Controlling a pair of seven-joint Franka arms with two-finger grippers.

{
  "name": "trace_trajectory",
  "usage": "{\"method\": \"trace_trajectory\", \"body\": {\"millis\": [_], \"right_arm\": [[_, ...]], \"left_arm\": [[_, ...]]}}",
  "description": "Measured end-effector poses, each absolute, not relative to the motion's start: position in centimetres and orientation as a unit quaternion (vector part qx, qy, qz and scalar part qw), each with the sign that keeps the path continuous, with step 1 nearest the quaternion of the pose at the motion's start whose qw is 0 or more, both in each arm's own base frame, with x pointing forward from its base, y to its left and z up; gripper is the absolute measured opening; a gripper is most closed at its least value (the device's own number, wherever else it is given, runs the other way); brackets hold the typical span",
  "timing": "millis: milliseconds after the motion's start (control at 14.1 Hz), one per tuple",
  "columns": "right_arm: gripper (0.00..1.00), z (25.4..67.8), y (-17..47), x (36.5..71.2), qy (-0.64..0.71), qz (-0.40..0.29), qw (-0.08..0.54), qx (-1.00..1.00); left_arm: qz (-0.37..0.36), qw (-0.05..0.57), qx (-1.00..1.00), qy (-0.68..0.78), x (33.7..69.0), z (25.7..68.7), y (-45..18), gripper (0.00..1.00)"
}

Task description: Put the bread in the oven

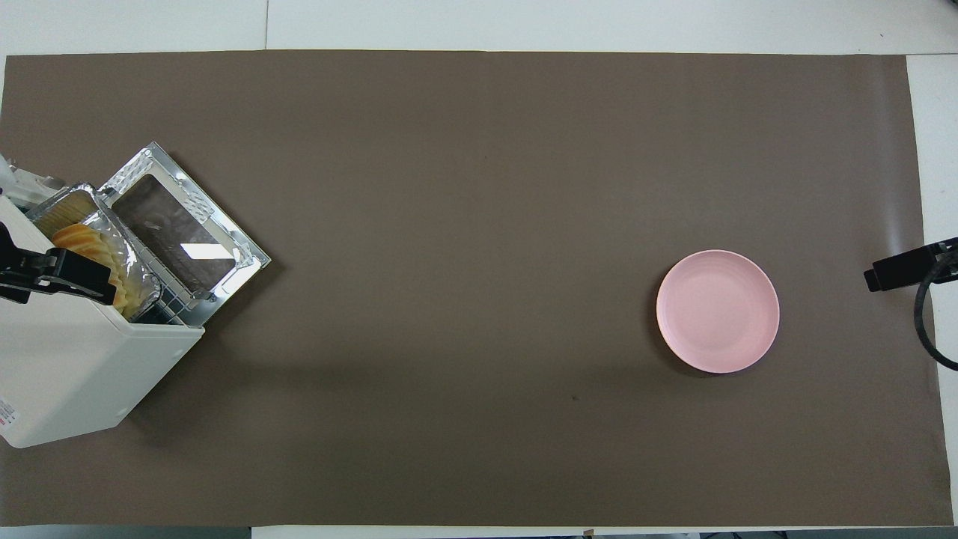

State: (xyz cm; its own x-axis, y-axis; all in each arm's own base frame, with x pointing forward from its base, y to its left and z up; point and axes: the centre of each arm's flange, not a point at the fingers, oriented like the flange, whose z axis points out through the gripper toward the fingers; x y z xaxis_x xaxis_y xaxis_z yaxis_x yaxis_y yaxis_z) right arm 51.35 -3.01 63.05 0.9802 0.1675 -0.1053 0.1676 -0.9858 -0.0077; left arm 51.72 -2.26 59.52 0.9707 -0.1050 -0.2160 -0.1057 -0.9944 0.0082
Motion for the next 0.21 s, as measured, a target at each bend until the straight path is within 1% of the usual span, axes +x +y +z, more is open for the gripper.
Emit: {"method": "trace_trajectory", "body": {"millis": [213], "right_arm": [[1.0,63.05,-3.01,51.35,0.084,-0.053,0.001,0.995]], "left_arm": [[0.106,0.002,-0.993,0.058,51.7,59.57,-2.77,1.0]]}}
